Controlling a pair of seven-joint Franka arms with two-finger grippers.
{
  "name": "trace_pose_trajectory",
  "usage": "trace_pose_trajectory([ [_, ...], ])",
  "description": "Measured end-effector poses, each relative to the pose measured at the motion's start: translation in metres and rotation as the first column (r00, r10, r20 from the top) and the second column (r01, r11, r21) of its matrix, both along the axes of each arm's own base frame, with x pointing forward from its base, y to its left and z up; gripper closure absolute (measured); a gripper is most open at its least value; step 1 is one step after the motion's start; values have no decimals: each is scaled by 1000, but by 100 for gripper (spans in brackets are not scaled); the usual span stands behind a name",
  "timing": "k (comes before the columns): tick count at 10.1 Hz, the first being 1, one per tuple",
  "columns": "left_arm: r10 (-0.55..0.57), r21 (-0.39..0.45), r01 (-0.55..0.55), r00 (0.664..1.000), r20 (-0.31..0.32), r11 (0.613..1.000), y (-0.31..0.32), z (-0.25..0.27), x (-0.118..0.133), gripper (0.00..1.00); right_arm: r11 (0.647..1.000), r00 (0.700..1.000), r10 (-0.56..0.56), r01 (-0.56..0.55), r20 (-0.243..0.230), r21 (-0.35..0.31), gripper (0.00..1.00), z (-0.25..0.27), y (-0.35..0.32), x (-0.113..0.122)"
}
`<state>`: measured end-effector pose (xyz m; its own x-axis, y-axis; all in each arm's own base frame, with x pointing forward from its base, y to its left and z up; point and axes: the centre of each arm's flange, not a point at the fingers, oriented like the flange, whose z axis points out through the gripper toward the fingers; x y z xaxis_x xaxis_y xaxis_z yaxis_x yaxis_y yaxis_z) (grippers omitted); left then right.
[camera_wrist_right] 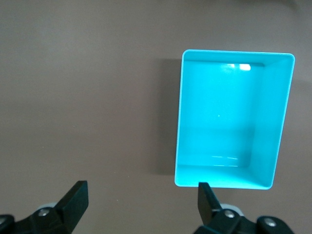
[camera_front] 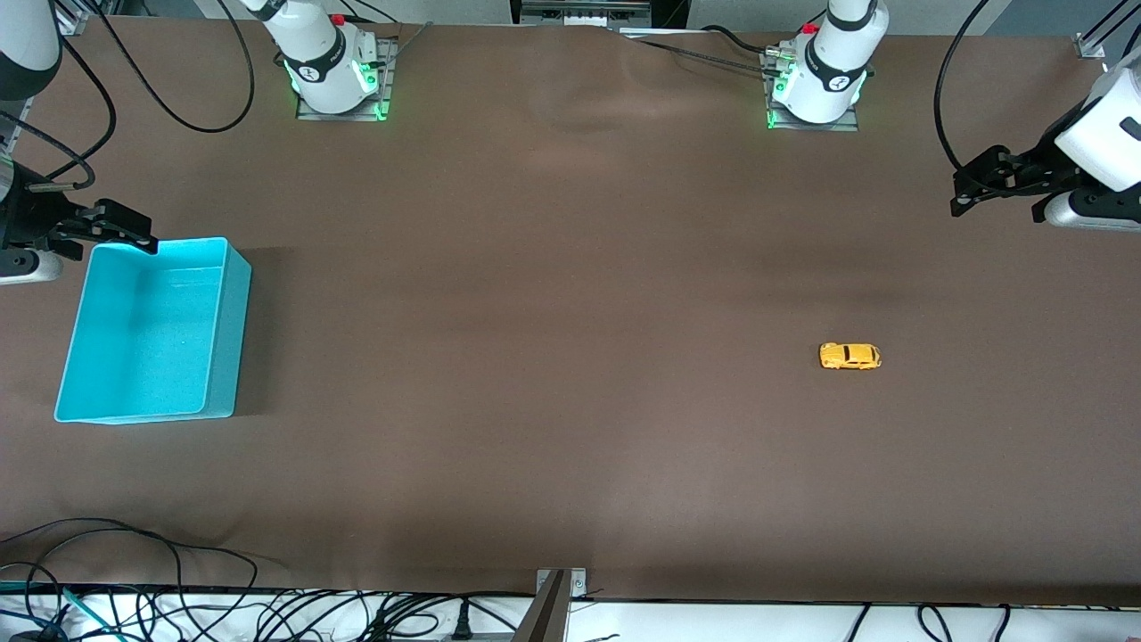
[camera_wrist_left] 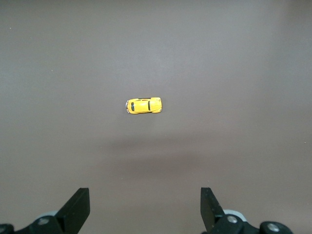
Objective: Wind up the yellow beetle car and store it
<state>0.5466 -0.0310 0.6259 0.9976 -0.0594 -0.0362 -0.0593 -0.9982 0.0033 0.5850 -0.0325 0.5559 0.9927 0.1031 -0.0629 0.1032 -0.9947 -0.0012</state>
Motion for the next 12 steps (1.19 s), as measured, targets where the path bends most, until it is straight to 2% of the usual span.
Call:
trace_pose_trajectory([
  [8, -3, 0, 3, 1000, 0, 1000, -2, 0, 0, 0, 1000, 1000, -3, 3, -23, 2, 0, -13, -1, 5],
  [12, -5, 1, 5, 1000, -24, 1000, -2, -2, -3, 0, 1000, 1000, -4, 4, -24, 2, 0, -14, -2, 6],
])
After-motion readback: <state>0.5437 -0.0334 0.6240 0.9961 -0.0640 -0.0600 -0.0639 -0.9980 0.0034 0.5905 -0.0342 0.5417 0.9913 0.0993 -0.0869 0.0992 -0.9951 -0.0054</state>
